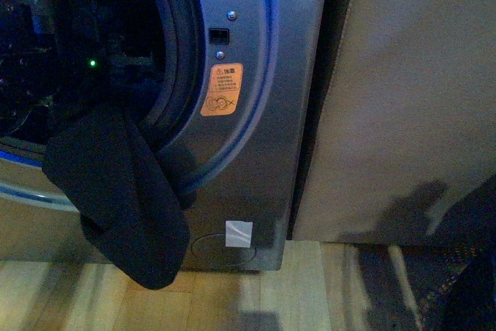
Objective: Put clothes into washing machine
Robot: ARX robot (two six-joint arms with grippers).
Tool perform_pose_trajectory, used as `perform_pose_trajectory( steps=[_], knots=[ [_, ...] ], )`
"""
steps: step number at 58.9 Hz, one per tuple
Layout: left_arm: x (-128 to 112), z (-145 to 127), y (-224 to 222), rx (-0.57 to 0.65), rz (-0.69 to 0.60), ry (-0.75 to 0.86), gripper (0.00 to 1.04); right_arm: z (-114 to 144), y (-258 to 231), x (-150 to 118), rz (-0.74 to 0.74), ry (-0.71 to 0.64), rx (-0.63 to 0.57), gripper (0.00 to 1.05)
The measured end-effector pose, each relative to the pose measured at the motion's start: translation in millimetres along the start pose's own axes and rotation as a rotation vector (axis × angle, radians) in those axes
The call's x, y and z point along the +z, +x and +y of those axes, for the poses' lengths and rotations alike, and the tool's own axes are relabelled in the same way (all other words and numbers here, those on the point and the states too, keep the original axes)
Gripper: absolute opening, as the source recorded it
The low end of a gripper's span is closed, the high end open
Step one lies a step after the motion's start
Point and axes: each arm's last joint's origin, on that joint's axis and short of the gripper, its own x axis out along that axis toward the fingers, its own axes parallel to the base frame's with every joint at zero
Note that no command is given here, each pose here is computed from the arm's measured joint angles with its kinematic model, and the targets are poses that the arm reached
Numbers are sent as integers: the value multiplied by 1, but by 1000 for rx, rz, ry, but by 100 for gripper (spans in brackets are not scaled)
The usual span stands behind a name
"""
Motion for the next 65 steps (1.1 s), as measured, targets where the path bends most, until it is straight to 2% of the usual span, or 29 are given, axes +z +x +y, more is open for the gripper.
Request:
perform_pose_trajectory(
  steps=[16,24,27,31,41,51,65],
  knots=[
    [23,-6,26,44,-30,-20,21,0,-6,-11,-1,0,3,2],
    [31,-6,29,22,-34,-49,47,0,-14,-17,5,0,2,2],
    [33,-6,29,21,-40,-56,52,0,-15,-17,0,0,2,2],
    [33,-5,26,1,-43,-60,65,0,-15,-18,-2,0,2,2],
    [31,-2,-6,-75,-55,-45,100,0,-15,-30,3,0,1,2],
    [25,5,-42,-124,-68,-42,98,0,-15,-30,1,0,2,2],
    [5,24,-96,-180,-40,-36,98,0,-15,-30,1,0,2,2]
  ],
)
